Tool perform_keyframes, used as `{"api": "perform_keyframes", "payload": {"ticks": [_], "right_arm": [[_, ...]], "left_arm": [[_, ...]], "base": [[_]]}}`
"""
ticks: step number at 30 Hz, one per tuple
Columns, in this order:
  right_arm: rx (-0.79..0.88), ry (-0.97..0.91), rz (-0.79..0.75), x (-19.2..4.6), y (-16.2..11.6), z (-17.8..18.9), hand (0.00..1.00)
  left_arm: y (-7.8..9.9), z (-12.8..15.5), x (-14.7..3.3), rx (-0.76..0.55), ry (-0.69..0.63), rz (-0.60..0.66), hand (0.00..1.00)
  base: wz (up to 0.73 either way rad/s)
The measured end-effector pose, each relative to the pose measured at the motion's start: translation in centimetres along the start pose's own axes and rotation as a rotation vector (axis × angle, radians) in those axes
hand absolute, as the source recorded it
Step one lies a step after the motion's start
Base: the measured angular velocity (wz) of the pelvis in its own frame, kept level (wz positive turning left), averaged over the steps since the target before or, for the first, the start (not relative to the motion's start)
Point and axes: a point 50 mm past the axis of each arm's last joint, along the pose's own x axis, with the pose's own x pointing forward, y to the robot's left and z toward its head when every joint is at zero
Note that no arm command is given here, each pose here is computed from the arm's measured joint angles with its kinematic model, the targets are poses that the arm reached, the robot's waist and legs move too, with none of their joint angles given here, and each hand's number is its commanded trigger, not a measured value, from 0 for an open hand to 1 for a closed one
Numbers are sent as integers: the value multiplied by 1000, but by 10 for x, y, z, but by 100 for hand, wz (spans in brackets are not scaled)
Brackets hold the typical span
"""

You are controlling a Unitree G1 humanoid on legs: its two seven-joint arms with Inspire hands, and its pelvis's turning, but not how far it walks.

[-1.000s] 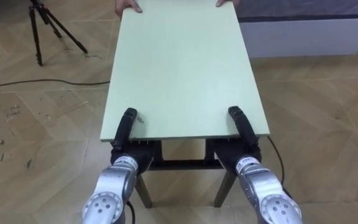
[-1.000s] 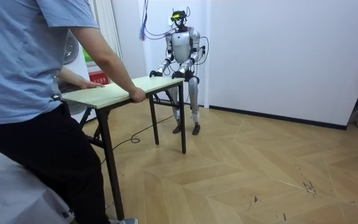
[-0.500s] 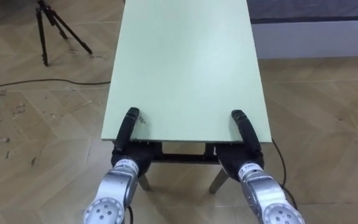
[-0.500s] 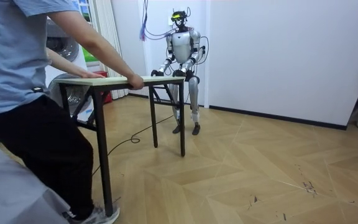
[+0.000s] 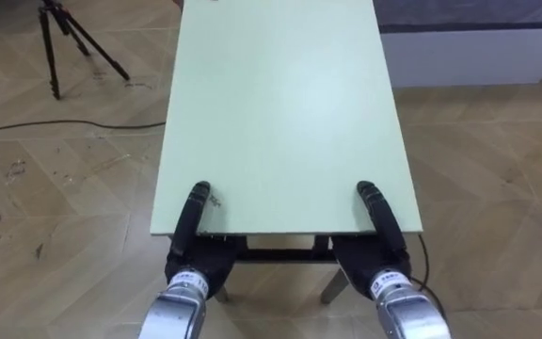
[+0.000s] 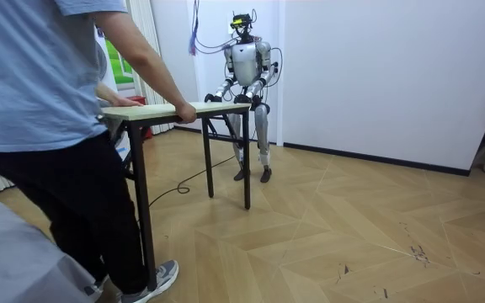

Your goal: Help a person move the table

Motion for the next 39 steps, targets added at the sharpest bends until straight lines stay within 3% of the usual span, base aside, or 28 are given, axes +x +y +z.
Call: {"api": "perform_keyframes", "payload": {"ticks": [5,8,11,15,25,39], "right_arm": [[-7,-11,-5,-4,-7,2,100],[38,-62,11,-18,-17,6,100],[32,-42,16,-28,-20,1,100],[-4,-37,28,-31,-19,-5,100],[12,-38,77,-34,-13,-9,100],[24,-26,73,-38,-18,-15,100]], "left_arm": [[5,-6,-3,7,19,7,100],[2,-15,-4,57,57,-28,100],[11,-10,-15,58,30,-42,100],[18,-9,-23,34,4,-34,100],[11,-12,-25,38,-42,-70,100],[15,-6,-30,47,-47,-67,100]], "base": [[12],[57],[-88],[-4],[3],[-8]]}}
